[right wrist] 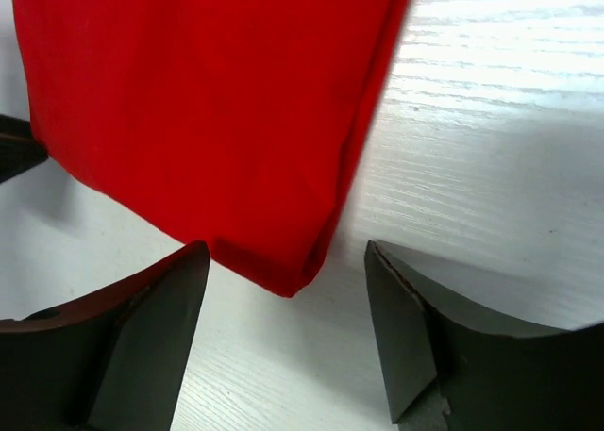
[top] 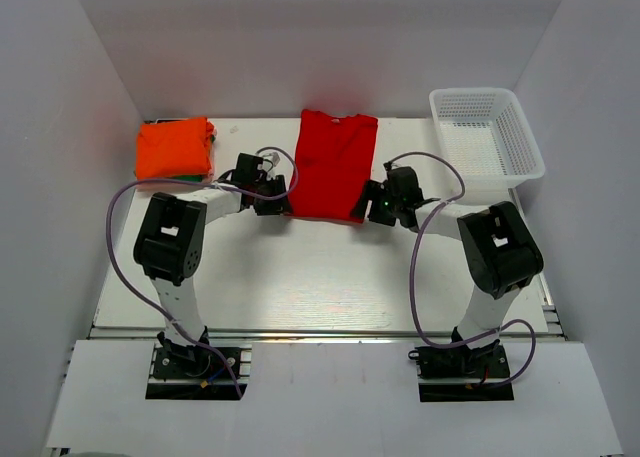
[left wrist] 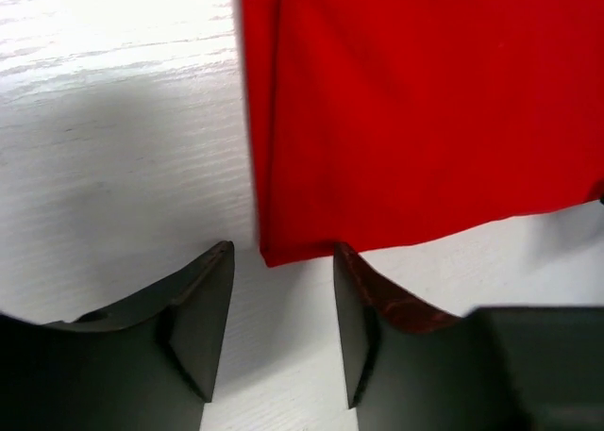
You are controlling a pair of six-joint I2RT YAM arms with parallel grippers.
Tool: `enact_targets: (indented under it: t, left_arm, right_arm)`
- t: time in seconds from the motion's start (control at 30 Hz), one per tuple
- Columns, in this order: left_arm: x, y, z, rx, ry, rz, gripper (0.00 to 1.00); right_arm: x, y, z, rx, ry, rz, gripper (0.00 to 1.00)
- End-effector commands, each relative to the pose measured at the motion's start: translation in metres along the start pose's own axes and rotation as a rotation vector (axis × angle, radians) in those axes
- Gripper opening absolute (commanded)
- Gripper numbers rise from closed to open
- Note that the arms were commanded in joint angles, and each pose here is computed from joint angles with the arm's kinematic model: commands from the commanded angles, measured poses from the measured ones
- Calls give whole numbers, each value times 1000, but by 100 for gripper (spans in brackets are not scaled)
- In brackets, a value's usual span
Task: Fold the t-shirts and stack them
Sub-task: Grab one side of the 2/3 rectangular tshirt with both arms, then fold the long partially folded tshirt into a neat square
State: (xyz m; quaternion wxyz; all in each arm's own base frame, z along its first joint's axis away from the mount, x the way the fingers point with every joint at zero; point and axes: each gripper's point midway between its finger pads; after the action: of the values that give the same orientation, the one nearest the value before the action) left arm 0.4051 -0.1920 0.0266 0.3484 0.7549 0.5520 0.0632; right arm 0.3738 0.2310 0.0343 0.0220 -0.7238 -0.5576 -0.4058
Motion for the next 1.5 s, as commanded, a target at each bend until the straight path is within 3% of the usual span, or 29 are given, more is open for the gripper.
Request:
enact_targets:
  t: [0.0,0.07,0.13,0.17,0.2,0.23,0.3,0.53,0.67,0.9,0.97,1.27,1.47]
  left_arm:
    - [-2,-26,12,65,-32,-5,53]
    - [0,-34,18,87,-29,-21,53]
    - [-1,-38,20,98,-38,-25,42]
    - [-2,-36,22,97,-48,-25,35]
    - [-3,-30,22,84,-50,-21,13]
    - [-4,-32,21,95,-59,-25,4]
    - [-7,-32,17,99,-68,-26,0]
    - [-44,-36,-41,8,-158,6,0]
    - [-57,-65,-67,56,-156,-18,0]
    - [-107,-101,-144,95,-302,-31,0]
    - [-125,-93,-173,24,-363,3,0]
    - [-154,-73,-243,-146,-447,86,0]
    - [-154,-63,-247,-185,-432,70,0]
  right_arm:
    - [-9,-8,7,7,7,77,72]
    - [-13,-15,9,20,5,94,59]
    - [-16,-20,13,42,6,104,46]
    - [-18,-15,12,38,10,114,35]
    - [-13,-20,13,50,18,104,28]
    - [-12,-22,13,63,28,106,22]
    - [-12,-24,11,68,33,107,0]
    - [5,-43,-32,124,103,26,0]
    - [2,-65,-71,177,105,3,0]
    - [-3,-121,-150,402,127,-76,0]
    - [8,-131,-171,474,187,-103,0]
    - [54,-123,-251,406,398,-281,0]
    - [64,-115,-253,385,411,-264,0]
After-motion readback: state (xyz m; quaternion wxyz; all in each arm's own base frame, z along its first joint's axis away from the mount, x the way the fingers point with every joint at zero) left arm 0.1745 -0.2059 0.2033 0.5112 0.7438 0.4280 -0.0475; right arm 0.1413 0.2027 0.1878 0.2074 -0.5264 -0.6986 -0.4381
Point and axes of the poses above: each gripper's point midway between its finger pads, its own z axis out along the fingers, its own x axis along the line the jaws close on, y = z × x, and after that the axes turned 13 degrees about z, right-handed
